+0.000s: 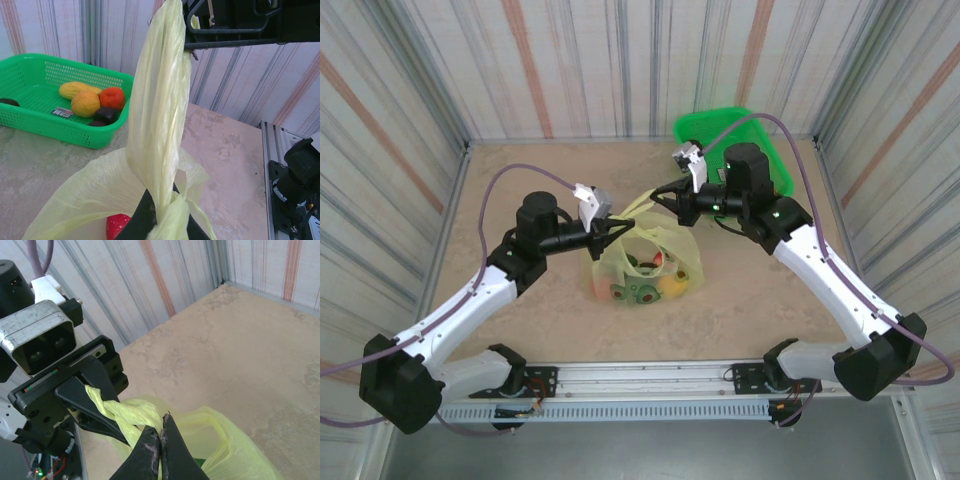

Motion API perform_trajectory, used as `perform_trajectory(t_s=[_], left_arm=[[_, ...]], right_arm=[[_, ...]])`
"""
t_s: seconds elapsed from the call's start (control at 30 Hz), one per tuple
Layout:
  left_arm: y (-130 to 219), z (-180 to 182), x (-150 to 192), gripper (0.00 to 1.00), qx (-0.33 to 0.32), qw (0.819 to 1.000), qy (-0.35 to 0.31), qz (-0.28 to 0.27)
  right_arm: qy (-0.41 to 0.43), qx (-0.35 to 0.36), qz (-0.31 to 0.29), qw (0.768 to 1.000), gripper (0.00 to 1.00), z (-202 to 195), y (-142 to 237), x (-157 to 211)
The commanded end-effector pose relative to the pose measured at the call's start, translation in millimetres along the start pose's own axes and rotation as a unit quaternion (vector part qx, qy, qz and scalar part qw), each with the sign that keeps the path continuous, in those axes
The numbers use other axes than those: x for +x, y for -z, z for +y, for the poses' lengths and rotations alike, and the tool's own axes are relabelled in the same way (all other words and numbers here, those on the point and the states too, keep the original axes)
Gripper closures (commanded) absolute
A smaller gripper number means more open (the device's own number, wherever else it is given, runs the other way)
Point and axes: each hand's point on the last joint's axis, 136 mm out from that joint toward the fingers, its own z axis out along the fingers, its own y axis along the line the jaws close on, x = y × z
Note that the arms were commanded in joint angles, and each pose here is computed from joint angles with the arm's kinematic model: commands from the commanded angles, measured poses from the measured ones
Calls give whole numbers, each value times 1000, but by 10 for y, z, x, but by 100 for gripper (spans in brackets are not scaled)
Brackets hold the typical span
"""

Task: Place the fake fruits into the plastic bag and tie a complex knot

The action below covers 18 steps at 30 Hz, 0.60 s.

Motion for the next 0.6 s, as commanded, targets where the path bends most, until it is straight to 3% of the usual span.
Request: perform_trajectory(t_s=[0.0,0.57], left_arm=[[60,10,43,100,-10,1000,5,15],[8,12,113,92,-7,999,11,29]], right_arm=[[13,40,-59,997,100,-98,240,-308],[11,43,-69,997,100,-127,298,-371]])
